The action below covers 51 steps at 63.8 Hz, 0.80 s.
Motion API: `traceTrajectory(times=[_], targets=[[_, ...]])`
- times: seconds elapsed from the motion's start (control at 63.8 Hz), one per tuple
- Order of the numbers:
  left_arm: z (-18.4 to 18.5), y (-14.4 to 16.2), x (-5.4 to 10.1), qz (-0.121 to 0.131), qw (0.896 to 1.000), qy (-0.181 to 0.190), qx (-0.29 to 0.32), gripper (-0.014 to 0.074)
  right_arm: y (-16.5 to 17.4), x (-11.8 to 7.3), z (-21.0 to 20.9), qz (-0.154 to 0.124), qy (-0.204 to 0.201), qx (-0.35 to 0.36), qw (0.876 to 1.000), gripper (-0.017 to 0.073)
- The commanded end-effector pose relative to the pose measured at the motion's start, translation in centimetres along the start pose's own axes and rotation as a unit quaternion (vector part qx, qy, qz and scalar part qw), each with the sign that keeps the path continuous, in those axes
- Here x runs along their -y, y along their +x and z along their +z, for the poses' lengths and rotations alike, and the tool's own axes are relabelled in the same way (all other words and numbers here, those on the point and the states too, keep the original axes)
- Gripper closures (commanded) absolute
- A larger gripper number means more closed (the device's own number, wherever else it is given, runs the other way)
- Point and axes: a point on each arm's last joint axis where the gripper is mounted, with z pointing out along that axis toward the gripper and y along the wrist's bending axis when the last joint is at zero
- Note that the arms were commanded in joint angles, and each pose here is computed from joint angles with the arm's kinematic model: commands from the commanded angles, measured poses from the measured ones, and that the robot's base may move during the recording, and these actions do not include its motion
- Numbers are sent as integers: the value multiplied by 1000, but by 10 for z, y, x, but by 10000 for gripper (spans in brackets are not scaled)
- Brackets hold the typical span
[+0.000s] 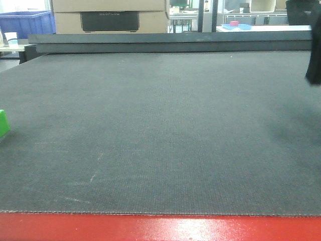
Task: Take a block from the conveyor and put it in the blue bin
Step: 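Close the right gripper on the light-blue brick and lift it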
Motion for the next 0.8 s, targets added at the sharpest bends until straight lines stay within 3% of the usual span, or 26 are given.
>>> traceTrajectory(times=[0.0,0.36,0.439,0.517,0.783], targets=[[-3,-2,1,-2,1000,5,2,1,-7,2,15,10,10,-9,1000,-10],[-3,2,2,-2,1000,6,-16,1,-3,7,58,14,21,-52,998,-9],[-3,2,2,-2,1000,6,-16,1,-1,8,64,15,21,-54,998,40],[-3,2,2,-2,1000,6,-16,1,0,8,66,15,21,-48,999,151],[-3,2,2,-2,1000,7,-17,1,0,8,64,15,19,-41,999,700]])
